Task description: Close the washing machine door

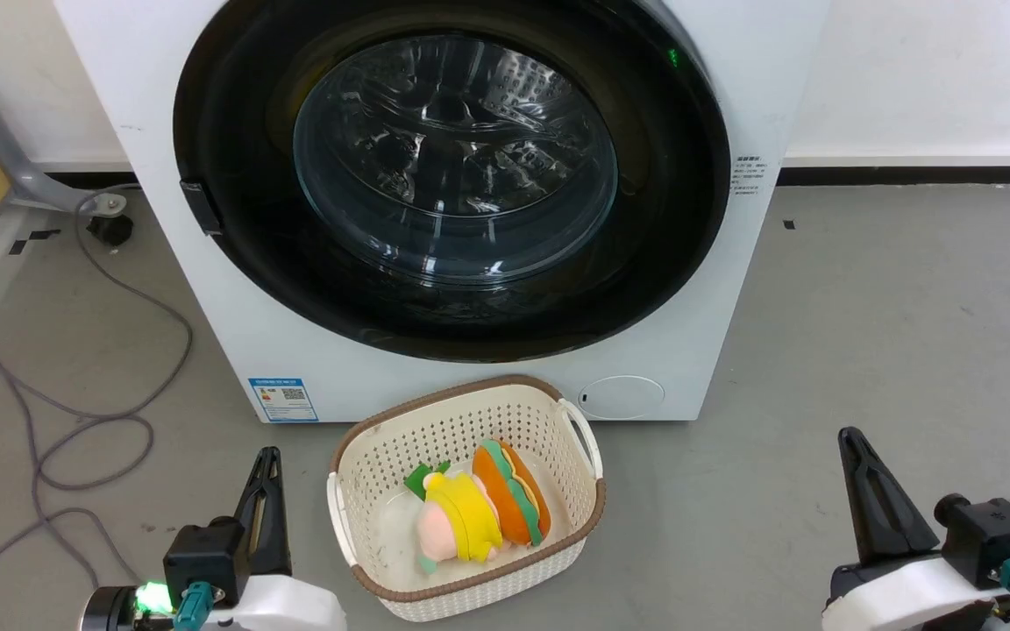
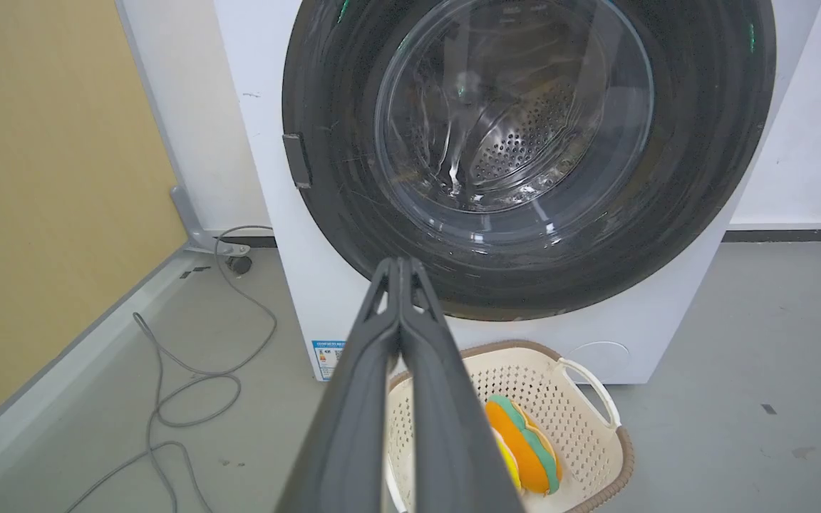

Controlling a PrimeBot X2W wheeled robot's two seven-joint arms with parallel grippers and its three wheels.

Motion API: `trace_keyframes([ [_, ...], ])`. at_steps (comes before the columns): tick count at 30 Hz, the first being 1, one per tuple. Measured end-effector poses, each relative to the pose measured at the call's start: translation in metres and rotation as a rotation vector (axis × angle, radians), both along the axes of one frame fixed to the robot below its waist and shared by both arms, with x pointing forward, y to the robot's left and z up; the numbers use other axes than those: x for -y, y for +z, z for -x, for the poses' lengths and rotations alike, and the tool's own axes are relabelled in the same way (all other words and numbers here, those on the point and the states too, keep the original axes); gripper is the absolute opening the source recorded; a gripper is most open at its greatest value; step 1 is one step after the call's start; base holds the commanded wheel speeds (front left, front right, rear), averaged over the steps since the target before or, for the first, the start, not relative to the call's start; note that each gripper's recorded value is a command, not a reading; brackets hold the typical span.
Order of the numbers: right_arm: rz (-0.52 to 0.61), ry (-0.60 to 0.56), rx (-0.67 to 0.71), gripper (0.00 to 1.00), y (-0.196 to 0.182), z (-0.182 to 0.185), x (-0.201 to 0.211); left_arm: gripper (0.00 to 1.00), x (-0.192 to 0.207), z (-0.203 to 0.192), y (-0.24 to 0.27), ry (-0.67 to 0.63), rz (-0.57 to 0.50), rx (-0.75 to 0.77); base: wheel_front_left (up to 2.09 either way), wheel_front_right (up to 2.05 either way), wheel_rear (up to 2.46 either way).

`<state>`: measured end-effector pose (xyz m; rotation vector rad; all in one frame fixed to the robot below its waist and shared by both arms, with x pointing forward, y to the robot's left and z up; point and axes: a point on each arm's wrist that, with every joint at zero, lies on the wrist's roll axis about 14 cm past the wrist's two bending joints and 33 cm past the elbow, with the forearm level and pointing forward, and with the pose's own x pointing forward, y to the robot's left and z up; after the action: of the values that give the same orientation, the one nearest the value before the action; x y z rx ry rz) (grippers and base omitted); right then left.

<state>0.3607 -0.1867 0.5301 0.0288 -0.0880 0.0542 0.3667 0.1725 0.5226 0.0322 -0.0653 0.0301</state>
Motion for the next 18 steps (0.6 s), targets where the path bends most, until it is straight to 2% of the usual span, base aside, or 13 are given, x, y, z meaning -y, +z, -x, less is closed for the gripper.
trace_keyframes([
  [18,0.02,0.021,-0.028,0.0,-0.0025,-0.0023,-0.0069,0.0,-0.0022,-0.0003,-0.0014,-0.003,-0.003,-0.025,0.0,0.0,0.0],
])
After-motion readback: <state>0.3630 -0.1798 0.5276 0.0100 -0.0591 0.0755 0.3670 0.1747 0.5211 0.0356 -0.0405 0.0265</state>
